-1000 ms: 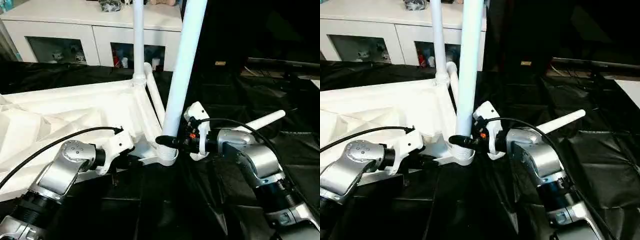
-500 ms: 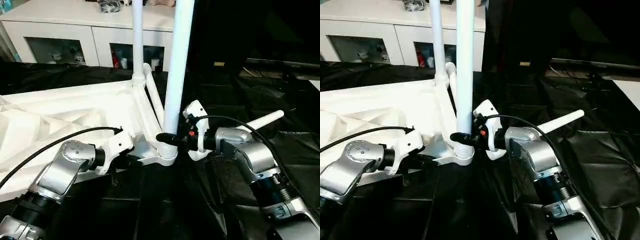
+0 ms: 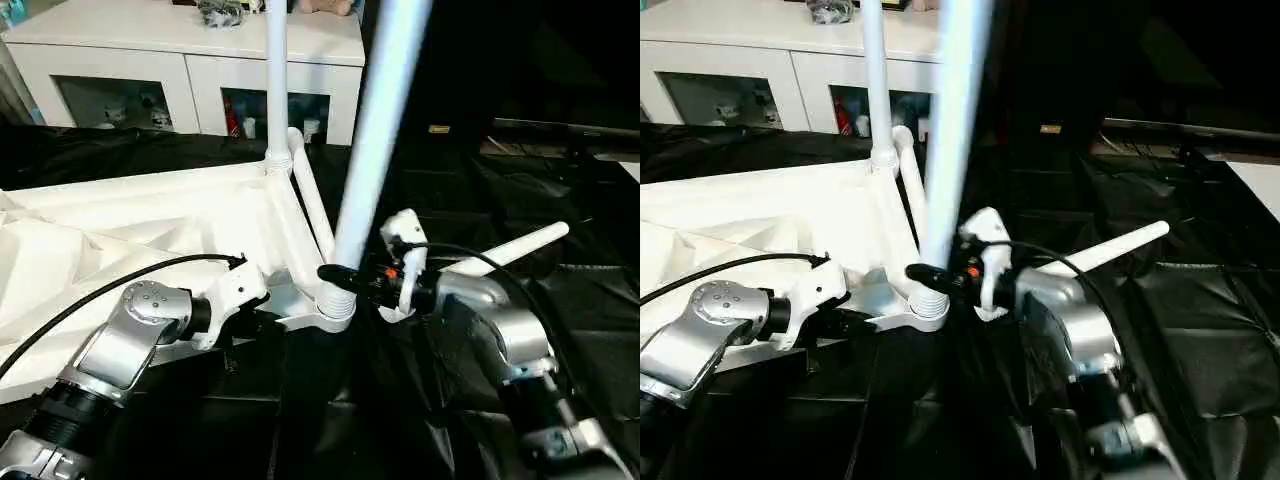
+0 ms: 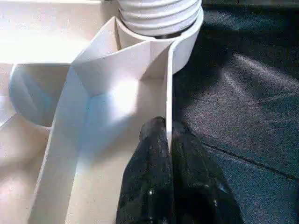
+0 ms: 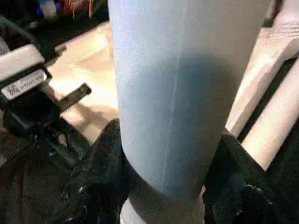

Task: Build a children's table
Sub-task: Insert table leg to table base

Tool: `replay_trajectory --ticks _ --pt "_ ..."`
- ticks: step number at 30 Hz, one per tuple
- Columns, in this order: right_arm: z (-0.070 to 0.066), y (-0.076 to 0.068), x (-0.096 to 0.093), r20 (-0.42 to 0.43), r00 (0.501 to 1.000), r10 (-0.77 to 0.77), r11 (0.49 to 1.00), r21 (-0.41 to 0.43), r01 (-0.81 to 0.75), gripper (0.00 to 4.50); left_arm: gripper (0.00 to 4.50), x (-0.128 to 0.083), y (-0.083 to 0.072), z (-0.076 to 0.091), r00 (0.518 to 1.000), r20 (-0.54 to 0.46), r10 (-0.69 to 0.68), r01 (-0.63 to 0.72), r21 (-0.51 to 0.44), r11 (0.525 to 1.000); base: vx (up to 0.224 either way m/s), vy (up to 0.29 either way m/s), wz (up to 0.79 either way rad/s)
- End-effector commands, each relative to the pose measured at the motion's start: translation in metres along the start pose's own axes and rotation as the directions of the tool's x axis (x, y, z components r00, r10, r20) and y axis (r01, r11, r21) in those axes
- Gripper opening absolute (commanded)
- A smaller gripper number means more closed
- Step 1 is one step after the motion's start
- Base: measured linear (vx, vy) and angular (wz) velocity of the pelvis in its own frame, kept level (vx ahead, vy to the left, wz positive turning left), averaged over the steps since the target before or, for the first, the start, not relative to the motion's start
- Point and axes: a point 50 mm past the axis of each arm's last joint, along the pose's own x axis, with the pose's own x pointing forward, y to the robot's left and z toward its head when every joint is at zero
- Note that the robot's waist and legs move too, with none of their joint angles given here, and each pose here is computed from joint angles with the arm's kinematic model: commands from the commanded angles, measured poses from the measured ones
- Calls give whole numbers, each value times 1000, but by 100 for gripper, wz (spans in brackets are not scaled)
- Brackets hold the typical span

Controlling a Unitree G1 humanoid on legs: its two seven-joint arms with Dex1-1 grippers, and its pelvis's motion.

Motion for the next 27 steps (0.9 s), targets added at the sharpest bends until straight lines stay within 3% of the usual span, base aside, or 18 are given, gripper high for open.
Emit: replay_trajectory --ticks 1,13,18,27 --pt "-32 -9 -16 -101 988 -115 992 42 119 185 0 -4 7 3 999 23 40 -40 -7 999 0 0 0" --pt "-38 10 -13 -62 992 -107 993 -63 103 185 0 -5 10 4 998 22 52 -52 -5 999 0 0 0" --pt "-48 17 -6 -221 974 -54 990 -140 23 185 0 -6 11 4 999 13 51 -51 2 999 0 0 0" --pt "-43 14 8 -276 961 -17 996 -85 -6 185 0 -5 10 3 999 5 44 -44 6 999 0 0 0"
